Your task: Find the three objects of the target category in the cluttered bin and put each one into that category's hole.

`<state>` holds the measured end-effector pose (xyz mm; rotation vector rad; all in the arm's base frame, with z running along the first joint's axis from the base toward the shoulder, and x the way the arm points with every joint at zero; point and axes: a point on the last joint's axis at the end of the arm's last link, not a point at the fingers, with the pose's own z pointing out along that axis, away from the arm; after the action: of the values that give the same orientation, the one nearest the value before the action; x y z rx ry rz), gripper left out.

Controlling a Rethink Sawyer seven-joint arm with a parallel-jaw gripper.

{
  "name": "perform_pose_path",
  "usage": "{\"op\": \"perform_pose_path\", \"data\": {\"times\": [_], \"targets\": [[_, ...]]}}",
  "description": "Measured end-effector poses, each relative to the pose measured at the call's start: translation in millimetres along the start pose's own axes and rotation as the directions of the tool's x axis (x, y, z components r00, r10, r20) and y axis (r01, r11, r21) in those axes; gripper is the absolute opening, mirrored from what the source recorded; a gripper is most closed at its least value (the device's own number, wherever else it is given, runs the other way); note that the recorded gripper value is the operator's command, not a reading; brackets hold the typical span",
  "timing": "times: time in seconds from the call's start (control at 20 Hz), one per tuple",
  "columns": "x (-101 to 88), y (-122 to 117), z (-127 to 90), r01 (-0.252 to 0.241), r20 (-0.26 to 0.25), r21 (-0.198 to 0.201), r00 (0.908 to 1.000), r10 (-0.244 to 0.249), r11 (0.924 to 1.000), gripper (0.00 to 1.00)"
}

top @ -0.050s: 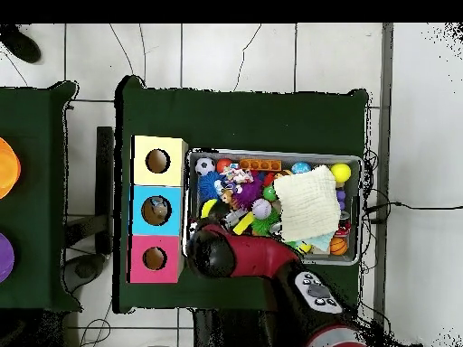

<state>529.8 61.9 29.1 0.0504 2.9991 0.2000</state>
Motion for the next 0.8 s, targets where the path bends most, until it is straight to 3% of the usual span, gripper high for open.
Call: {"op": "perform_pose_path", "data": {"times": [0.4,0.55,0.8], "targets": [[3.9,-97.3,-15.2,-0.089,0.016,0.026,0.9959,0.089,0.9957,0.0],[14.5,-142.1,-22.7,-0.122,0.004,0.031,0.9926,0.122,0.9921,0.0],[30.6,-187.9,-32.6,-0.147,-0.033,0.021,0.9885,0.148,0.9889,0.0]]}}
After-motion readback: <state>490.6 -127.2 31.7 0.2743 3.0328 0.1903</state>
